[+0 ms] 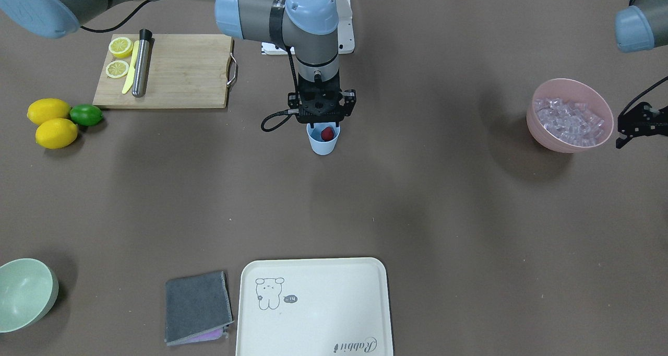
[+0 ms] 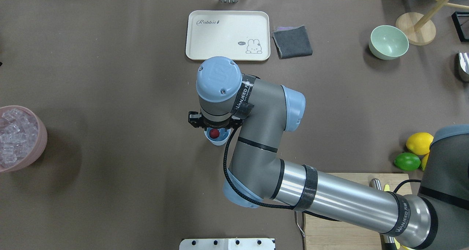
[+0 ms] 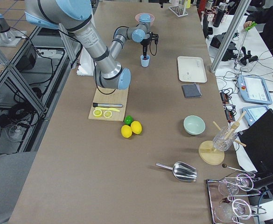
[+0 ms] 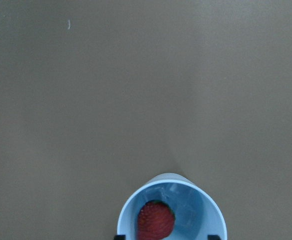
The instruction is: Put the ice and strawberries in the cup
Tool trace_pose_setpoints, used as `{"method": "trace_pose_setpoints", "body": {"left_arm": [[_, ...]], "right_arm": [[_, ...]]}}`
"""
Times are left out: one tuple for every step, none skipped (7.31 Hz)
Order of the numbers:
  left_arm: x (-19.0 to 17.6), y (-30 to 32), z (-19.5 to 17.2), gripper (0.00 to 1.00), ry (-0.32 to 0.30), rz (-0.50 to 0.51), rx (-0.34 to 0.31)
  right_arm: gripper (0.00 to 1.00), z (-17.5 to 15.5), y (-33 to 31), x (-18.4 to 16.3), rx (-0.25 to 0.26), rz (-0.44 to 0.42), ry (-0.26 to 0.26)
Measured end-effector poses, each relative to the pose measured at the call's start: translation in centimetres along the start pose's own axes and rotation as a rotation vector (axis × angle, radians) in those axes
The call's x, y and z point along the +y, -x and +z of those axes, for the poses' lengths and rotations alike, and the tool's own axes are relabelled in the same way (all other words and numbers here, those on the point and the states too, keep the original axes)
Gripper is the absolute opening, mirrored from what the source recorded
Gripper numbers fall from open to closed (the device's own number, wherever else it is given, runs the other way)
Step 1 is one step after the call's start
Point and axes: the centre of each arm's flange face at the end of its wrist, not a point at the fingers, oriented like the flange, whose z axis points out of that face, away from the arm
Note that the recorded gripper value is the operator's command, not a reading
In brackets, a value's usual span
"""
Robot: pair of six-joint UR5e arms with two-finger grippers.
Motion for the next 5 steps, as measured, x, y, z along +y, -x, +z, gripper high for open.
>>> {"method": "trace_pose_setpoints", "body": {"left_arm": [[0.0, 0.1, 0.1, 0.98, 0.003, -0.006, -0.001], [0.1, 0.7, -0.1, 0.98, 0.005, -0.021, -0.006], [0.4, 2.6, -0.8, 0.98, -0.001, -0.056, -0.019], [1.0, 5.2, -1.9, 0.98, -0.002, -0.102, -0.033], [1.7, 7.7, -3.4, 0.98, 0.006, -0.139, -0.045]], "right_arm": [[1.00, -0.6, -0.4, -0.5, -0.006, -0.001, -0.005], [1.00, -2.2, -2.0, -1.9, -0.017, 0.005, -0.008], [1.00, -4.6, -6.2, -4.3, -0.013, -0.010, -0.002], [1.00, -7.8, -12.5, -7.8, 0.016, -0.068, 0.007], [1.00, -11.0, -19.5, -11.5, 0.057, -0.132, 0.013]]}}
